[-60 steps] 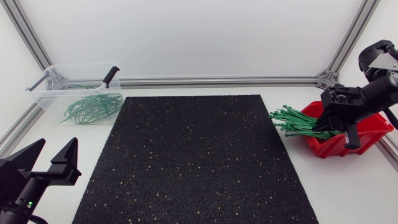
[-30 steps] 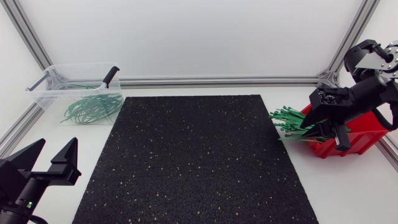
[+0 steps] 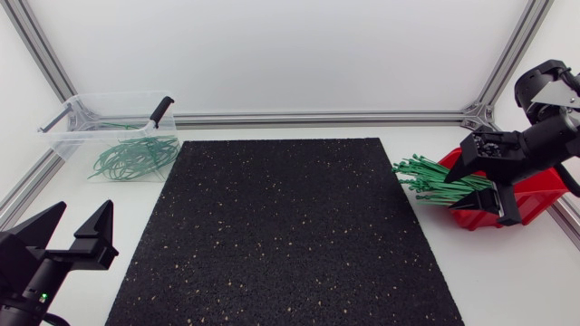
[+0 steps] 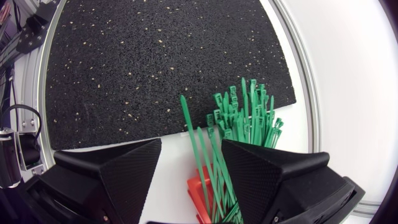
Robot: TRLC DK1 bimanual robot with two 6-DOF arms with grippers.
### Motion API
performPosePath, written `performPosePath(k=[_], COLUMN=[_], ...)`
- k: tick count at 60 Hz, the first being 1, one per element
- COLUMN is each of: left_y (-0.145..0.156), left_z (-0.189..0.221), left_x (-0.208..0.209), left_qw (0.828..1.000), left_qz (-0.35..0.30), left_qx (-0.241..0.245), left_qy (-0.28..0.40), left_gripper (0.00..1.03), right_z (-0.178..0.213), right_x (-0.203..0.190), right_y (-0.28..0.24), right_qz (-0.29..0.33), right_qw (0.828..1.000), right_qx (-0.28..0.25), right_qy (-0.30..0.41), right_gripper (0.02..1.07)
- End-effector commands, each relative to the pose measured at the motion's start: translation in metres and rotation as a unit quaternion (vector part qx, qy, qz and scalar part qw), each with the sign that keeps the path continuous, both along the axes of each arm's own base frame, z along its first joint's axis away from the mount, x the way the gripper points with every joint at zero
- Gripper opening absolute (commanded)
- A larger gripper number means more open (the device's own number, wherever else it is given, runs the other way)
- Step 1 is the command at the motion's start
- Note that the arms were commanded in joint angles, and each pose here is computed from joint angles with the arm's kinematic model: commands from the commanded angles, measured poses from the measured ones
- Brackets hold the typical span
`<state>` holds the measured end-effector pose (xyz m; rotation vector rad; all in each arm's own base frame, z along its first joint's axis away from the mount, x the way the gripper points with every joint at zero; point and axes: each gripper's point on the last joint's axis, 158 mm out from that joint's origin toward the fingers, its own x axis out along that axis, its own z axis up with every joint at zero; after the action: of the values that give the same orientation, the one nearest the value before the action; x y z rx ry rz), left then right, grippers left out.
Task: Take a green cable tie from the red box, thread the tail through the head to close it, then place it in the transparent bin on the left.
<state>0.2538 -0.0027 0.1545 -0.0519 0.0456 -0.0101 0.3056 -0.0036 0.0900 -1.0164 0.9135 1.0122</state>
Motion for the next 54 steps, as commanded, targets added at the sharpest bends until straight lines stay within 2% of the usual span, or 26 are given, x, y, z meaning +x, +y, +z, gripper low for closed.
performPosePath(k=[1,5,15,27,32,49,54], left_y=[-0.001,-0.001,-0.002,-0.002,-0.002,-0.003,-0.003], left_z=[-0.025,-0.025,-0.025,-0.025,-0.025,-0.025,-0.025], left_x=[0.000,0.000,0.000,0.000,0.000,0.000,0.000], left_qw=[0.999,0.999,0.999,0.999,0.999,0.999,0.999], left_qz=[-0.004,-0.004,-0.005,-0.005,-0.005,-0.006,-0.006], left_qx=[0.005,0.005,0.005,0.005,0.005,0.005,0.005], left_qy=[0.031,0.031,0.031,0.031,0.031,0.031,0.031], left_gripper=[0.99,0.99,0.99,0.99,0.99,0.99,0.99], right_z=[-0.010,-0.016,-0.037,-0.036,-0.037,-0.047,-0.054], right_x=[-0.013,-0.016,-0.015,-0.007,-0.009,-0.017,-0.023], right_y=[0.006,0.010,0.011,0.015,0.018,0.019,0.018], right_qz=[0.022,0.028,0.038,0.042,0.047,0.056,0.059], right_qw=[1.000,1.000,0.999,0.999,0.998,0.998,0.997], right_qx=[-0.005,-0.006,-0.032,-0.033,-0.033,-0.038,-0.042], right_qy=[0.011,0.013,0.007,-0.007,-0.006,0.008,0.017], right_gripper=[0.68,0.64,0.64,0.64,0.60,0.59,0.52])
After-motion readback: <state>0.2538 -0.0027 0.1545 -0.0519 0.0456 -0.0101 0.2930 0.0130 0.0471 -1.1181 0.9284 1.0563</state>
